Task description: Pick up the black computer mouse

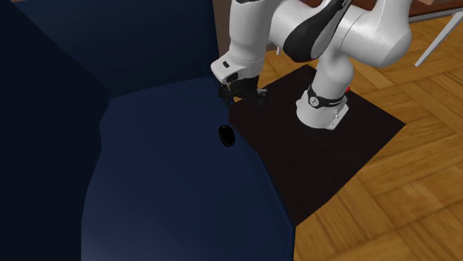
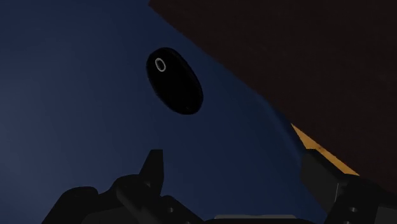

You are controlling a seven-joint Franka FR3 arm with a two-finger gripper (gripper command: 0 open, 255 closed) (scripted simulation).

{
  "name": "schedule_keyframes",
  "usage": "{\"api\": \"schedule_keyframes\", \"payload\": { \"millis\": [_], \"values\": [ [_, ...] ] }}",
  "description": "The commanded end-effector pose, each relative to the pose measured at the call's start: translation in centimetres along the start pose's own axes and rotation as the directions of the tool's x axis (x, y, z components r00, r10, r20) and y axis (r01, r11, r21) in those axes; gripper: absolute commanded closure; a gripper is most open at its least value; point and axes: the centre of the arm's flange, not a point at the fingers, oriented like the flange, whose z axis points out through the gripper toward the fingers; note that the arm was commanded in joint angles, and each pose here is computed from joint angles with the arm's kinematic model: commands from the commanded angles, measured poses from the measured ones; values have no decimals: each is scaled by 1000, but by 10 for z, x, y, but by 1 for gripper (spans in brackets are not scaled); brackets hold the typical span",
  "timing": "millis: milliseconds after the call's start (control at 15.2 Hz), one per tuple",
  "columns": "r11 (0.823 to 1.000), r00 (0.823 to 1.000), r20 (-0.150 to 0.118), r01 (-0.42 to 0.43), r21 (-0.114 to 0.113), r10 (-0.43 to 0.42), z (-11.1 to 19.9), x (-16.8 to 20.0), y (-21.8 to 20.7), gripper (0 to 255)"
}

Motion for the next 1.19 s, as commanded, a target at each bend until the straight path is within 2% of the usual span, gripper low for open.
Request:
{"api": "schedule_keyframes", "payload": {
  "millis": [0,396,792,1122],
  "values": [
    [998,998,3,55,-3,-55,24,-3,7,0],
    [978,978,19,210,-1,-210,99,-11,31,0],
    [933,933,34,359,4,-359,173,-16,55,0],
    [933,933,34,359,4,-359,199,-15,54,0]
  ]
}}
